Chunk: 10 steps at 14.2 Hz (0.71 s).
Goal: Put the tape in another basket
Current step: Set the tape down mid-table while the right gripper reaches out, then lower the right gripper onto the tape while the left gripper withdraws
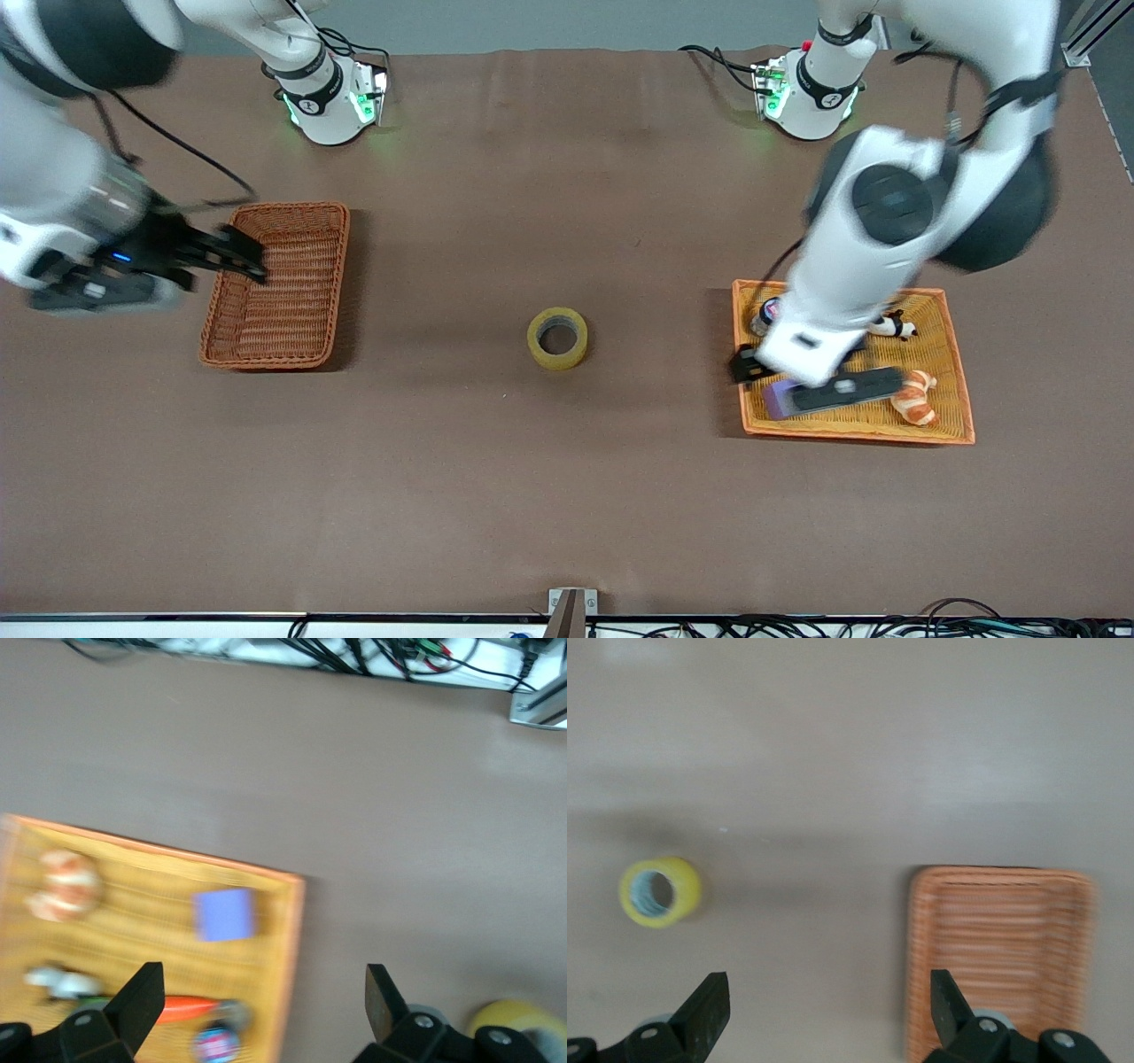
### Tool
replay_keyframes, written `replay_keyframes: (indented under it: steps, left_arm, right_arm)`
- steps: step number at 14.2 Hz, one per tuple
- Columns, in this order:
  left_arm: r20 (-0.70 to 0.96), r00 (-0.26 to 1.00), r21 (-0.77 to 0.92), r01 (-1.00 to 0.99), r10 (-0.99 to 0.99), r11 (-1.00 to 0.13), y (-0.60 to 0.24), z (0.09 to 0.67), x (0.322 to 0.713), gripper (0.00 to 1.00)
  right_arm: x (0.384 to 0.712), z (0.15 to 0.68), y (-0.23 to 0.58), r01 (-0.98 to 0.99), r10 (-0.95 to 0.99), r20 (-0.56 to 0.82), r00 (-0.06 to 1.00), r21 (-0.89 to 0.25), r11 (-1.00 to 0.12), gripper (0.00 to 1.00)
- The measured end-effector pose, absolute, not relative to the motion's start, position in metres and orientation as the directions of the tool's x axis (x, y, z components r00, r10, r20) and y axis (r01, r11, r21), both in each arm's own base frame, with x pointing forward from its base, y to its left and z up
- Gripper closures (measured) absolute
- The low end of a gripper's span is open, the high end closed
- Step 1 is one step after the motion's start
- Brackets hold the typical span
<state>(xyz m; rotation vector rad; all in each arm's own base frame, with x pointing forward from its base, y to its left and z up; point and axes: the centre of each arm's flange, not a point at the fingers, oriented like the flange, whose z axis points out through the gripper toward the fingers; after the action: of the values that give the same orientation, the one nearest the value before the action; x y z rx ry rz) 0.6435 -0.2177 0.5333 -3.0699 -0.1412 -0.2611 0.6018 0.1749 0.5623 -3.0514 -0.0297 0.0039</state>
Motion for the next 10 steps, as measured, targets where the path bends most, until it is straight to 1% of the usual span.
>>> replay_keyframes:
  steps: [3,6,8,10]
  left_arm:
    - [0.128,0.991,-0.094,-0.014,-0.026,-0.996,-0.146,0.601,0.617,0.0]
    - [0.079,0.994,-0.04,-0.072,-0.075,-0.997,-0.105,0.634,0.589,0.0]
    - [0.068,0.995,-0.011,-0.07,-0.071,-0.997,-0.081,0.641,0.572,0.0]
    - [0.054,0.997,-0.009,-0.06,-0.061,-0.998,-0.072,0.643,0.549,0.0]
  right_arm:
    - [0.612,0.482,0.277,-0.013,-0.012,-0.005,1.0,-0.135,-0.991,0.0]
    - [0.612,0.398,0.339,-0.004,-0.001,-0.025,1.0,-0.138,-0.99,0.0]
    - [0.601,0.348,0.378,0.005,0.01,-0.039,0.999,-0.122,-0.993,0.0]
    - [0.583,0.311,0.414,-0.002,0.0,-0.023,1.0,-0.066,-0.998,0.0]
